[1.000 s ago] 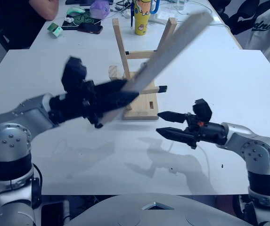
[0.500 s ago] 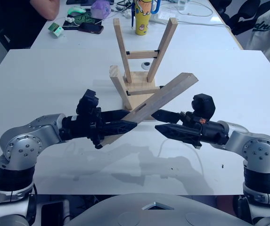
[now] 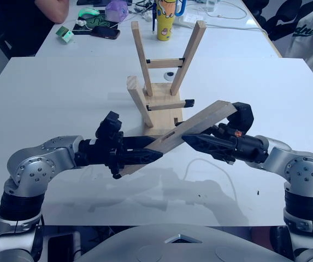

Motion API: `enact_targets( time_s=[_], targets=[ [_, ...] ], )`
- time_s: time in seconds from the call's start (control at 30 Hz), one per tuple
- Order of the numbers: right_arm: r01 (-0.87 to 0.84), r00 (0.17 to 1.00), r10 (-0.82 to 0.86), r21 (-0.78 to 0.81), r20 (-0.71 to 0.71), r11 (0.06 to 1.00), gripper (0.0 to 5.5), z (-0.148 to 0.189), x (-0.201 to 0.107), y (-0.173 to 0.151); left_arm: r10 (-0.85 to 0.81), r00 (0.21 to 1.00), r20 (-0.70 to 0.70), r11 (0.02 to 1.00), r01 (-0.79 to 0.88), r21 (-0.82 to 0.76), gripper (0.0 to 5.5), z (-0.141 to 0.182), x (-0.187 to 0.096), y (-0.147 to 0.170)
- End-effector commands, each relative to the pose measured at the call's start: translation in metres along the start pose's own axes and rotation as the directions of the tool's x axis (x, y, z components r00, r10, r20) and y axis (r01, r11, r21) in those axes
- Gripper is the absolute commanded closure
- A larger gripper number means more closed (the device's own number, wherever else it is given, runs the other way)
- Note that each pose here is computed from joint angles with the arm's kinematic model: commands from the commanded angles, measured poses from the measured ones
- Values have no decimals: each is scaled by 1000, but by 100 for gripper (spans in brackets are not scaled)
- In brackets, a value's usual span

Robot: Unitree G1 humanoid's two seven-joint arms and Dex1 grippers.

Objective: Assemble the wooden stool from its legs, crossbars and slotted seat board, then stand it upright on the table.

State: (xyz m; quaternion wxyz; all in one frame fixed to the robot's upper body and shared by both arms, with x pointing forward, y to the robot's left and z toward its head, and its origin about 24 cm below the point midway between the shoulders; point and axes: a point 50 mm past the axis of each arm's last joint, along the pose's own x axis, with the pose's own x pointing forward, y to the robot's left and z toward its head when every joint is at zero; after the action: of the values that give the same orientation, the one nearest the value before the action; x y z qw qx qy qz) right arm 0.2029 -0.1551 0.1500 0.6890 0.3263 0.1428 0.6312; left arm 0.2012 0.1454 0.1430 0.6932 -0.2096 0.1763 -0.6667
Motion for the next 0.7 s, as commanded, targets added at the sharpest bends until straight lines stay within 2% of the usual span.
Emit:
enact_targets(
  time_s=[0.03,0.07,0.37,0.53,0.67,0.7],
  targets=[
    [12,1000,-12,-10,0,1000,185,3,-3,0,4,999,-34,1000,-4,6,343,1,-3,0],
    [11,1000,-11,-10,0,1000,213,3,-3,0,1,999,-39,1000,-1,0,343,-1,-3,0],
    [3,1000,-3,3,-16,1000,344,0,-3,0,2,998,-64,1000,-2,-3,343,-6,-3,-2],
    [16,999,-16,5,-36,1000,344,-3,-5,-2,19,998,-66,999,-18,28,343,-3,-4,0],
    [45,998,-45,0,-39,999,344,-4,-7,-5,44,999,-10,997,-44,57,343,4,-3,4],
    [56,998,-56,-2,-36,998,344,-4,-8,-7,58,998,12,996,-59,60,306,6,-4,6]
  ],
)
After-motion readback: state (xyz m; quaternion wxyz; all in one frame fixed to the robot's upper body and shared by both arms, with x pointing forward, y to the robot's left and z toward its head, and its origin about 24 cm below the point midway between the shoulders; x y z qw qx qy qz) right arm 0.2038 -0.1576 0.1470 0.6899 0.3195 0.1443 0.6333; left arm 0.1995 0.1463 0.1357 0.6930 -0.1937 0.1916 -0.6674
